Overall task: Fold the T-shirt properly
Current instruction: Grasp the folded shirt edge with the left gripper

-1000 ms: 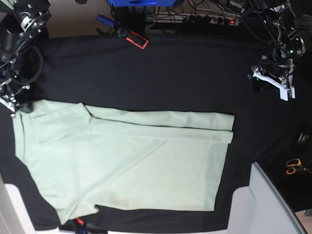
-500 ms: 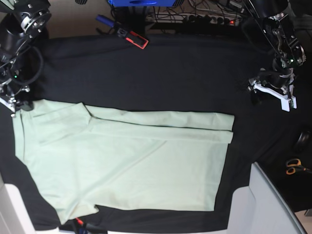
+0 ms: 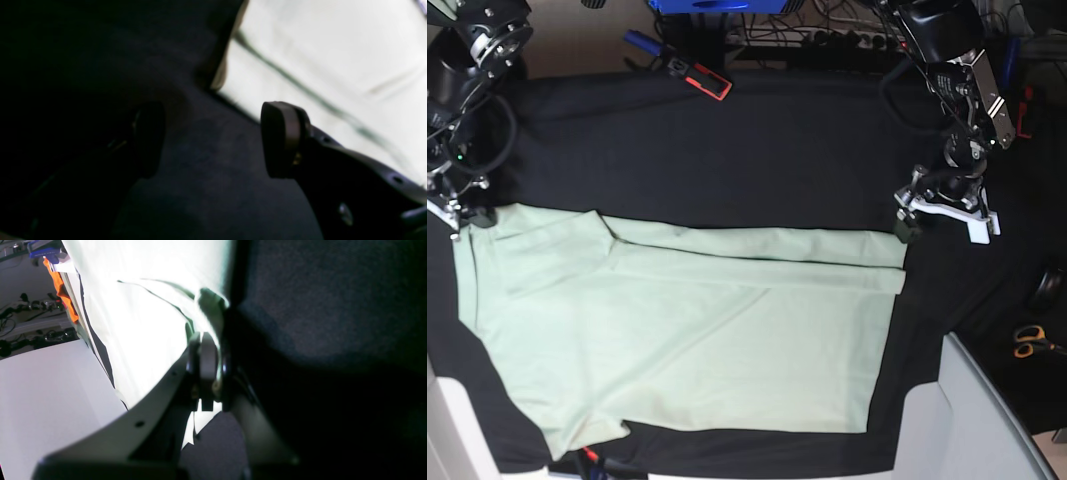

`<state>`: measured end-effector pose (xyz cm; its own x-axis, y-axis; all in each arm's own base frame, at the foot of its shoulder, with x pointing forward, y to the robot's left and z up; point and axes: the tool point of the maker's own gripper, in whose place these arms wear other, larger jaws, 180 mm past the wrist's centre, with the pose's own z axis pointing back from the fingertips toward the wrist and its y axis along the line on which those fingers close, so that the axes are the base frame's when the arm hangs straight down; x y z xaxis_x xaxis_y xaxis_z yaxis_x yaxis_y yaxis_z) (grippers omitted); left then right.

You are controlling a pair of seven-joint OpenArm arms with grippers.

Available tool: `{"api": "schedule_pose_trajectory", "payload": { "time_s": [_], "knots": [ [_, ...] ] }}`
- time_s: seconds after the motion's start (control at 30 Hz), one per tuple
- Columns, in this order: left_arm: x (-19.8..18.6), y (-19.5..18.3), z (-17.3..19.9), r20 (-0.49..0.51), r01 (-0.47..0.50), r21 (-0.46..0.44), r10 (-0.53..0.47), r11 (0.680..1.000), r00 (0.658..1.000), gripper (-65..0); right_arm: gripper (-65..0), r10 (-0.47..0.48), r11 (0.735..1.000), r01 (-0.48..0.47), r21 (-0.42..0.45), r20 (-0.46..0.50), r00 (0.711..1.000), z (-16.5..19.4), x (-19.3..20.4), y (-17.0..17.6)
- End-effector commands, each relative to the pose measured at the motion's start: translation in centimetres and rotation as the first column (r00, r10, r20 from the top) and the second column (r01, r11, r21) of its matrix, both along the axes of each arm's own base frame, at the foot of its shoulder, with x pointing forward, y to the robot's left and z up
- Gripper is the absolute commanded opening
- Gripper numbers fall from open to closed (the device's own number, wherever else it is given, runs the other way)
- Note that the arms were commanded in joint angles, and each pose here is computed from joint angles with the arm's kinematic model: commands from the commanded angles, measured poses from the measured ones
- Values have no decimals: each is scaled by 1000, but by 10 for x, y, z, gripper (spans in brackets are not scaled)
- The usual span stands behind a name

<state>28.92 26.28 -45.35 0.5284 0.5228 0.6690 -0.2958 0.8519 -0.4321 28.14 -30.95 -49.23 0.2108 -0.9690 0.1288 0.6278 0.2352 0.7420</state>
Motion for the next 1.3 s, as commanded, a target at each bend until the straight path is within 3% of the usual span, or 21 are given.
{"api": "schedule_pose_trajectory", "payload": {
  "time_s": [0.0, 0.33, 0.73, 0.9, 1.13, 1.27],
  "knots": [
    [10, 8, 12, 51, -19, -3, 19, 1000, 998, -205, -647, -5, 1000, 7, -25, 44, 999, 14, 11, -12],
    [29, -16, 11, 62, 46, -42, -43, 998, 997, -213, -647, -5, 1000, 6, -23, 44, 999, 13, 11, -11],
    [34, -15, -5, 23, 17, -88, -15, 996, 1000, -217, -647, -4, 1000, 5, -24, 40, 999, 12, 9, -11],
    [40, -6, -6, -8, -63, -87, 62, 994, 998, -217, -647, -4, 1000, 5, -23, 40, 999, 12, 9, -10],
    [55, -11, 4, 22, -52, -95, 54, 994, 998, -217, -647, -3, 1000, 4, -22, 38, 999, 11, 8, -10],
    [59, -24, -10, -13, -55, -144, 54, 988, 998, -217, -647, -3, 1000, 4, -22, 38, 999, 11, 8, -10]
  ]
}}
